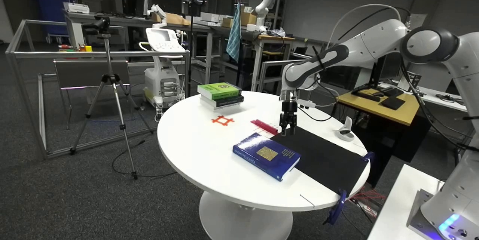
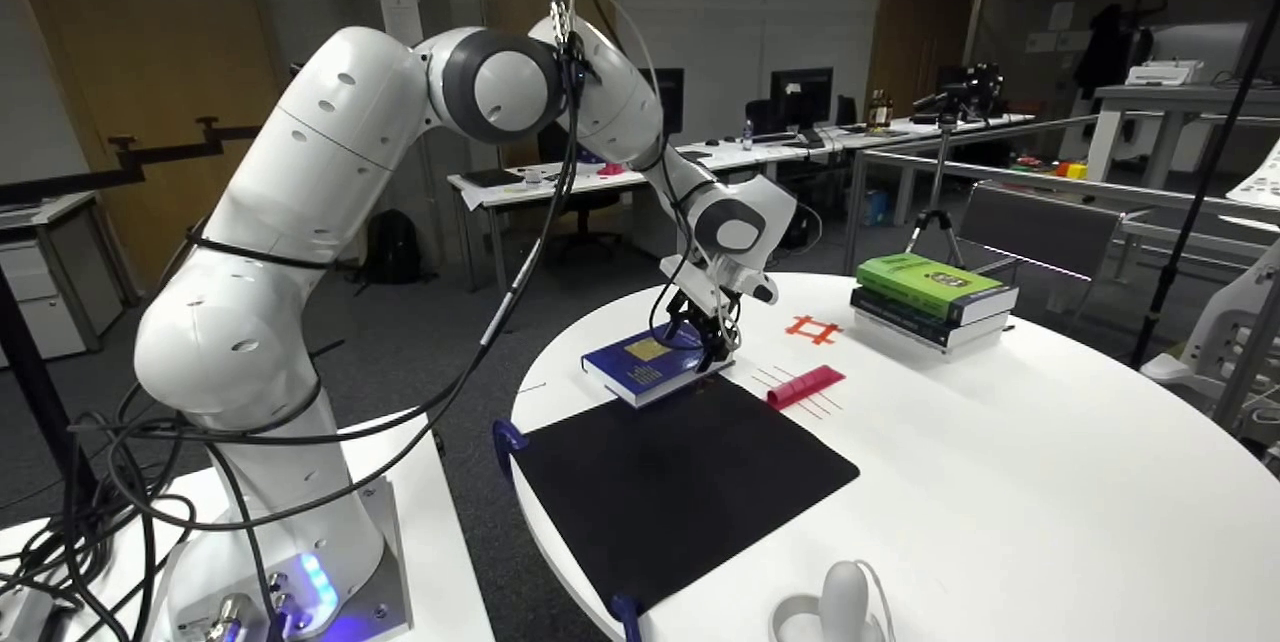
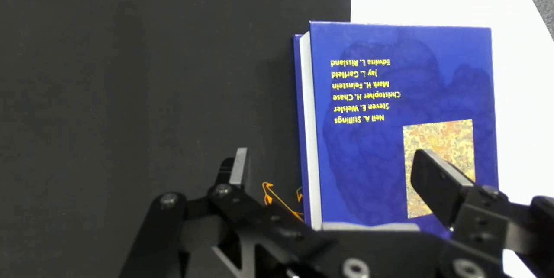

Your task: Open the blue book

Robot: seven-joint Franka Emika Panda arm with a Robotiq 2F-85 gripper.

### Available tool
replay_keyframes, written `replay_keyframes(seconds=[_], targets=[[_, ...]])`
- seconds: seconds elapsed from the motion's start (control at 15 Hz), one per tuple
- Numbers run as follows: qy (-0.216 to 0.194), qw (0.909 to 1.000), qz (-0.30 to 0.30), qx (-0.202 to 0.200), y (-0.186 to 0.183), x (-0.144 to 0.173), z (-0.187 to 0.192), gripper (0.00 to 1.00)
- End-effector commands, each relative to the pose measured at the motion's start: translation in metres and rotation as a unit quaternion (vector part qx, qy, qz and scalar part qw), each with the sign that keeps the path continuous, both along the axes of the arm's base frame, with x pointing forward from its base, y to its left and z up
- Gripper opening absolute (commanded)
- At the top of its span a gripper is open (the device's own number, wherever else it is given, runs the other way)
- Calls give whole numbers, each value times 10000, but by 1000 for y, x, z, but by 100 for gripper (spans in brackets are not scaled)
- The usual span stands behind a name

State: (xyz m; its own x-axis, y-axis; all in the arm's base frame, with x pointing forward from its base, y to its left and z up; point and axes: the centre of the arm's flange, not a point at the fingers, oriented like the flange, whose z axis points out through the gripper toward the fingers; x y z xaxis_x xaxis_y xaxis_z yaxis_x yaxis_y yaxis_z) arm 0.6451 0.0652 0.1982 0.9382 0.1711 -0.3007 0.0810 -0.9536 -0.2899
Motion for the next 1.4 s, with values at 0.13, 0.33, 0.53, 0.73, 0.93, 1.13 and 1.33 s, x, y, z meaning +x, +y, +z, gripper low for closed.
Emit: replay_keyframes(seconds=[0.13, 0.33, 0.53, 0.73, 0.93, 1.13, 1.33], targets=[[152, 9994, 247, 179, 5, 11, 6, 100], [86, 9999, 137, 58, 8, 3, 0, 100], [-798, 9967, -127, 109, 6, 5, 10, 100], [-1615, 9859, -312, 301, 9, 11, 18, 100], [-2056, 9773, -359, 377, 15, 15, 14, 100], [-2135, 9758, -308, 356, 19, 13, 7, 100], [-2073, 9771, -295, 368, 22, 11, 1, 100]])
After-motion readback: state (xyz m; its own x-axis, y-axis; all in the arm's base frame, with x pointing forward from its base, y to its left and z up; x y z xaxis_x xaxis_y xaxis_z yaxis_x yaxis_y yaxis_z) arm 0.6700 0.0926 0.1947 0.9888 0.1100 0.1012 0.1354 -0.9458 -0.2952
